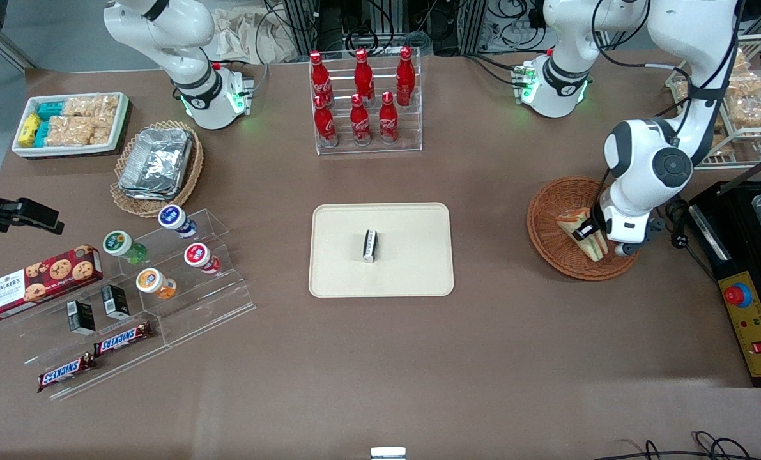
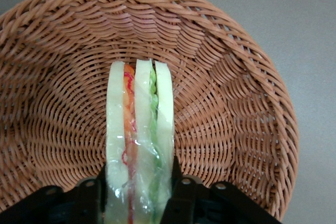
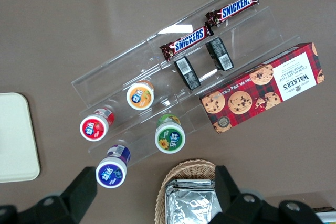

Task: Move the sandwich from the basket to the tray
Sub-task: 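Lift the sandwich and carry it toward the white tray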

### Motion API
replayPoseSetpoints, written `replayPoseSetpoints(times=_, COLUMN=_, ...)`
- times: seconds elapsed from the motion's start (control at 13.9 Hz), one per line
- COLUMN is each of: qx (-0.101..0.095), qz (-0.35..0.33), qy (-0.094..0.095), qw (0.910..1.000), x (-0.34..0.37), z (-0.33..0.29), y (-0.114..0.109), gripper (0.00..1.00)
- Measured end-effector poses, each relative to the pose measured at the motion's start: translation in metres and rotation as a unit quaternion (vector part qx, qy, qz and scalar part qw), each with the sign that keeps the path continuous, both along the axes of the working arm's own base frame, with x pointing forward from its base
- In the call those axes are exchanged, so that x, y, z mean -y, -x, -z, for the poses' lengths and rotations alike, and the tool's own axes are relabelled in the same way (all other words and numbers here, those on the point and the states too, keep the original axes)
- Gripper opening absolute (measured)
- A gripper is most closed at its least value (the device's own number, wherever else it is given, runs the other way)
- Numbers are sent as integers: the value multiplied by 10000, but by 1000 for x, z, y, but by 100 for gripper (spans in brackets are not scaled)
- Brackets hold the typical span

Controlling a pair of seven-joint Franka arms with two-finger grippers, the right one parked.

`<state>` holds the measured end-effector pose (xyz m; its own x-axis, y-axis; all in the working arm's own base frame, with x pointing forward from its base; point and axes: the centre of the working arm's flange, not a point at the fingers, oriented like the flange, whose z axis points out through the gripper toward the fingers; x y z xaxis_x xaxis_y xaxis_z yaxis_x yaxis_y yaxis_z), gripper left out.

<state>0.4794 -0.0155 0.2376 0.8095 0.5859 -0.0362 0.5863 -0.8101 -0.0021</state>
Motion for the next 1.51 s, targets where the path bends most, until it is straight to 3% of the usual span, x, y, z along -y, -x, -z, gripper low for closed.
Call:
replayPoseSetpoints(times=0.22, qx=-2, qz=16, qy=13, qw=10000, x=1, z=-16, y=-5, gripper=35)
replayPoseSetpoints(times=0.36, qx=-104, qz=57, qy=37, qw=9999, x=3, z=-49, y=-15, gripper=33)
replayPoseSetpoints(times=0.58, qx=-314, qz=380, qy=87, qw=9987, x=9, z=-115, y=-38, gripper=20)
replayPoseSetpoints(times=0.79, qx=-317, qz=971, qy=136, qw=9947, x=22, z=-181, y=-61, gripper=20)
replayPoseSetpoints(times=0.94, qx=-238, qz=1324, qy=143, qw=9908, x=51, z=-228, y=-73, gripper=20)
replayPoseSetpoints(times=1.23, qx=169, qz=1826, qy=180, qw=9829, x=144, z=-303, y=-92, gripper=20)
replayPoseSetpoints(times=1.37, qx=174, qz=1951, qy=201, qw=9804, x=197, z=-294, y=-89, gripper=20)
replayPoseSetpoints(times=1.51, qx=53, qz=2214, qy=181, qw=9750, x=253, z=-264, y=-80, gripper=20)
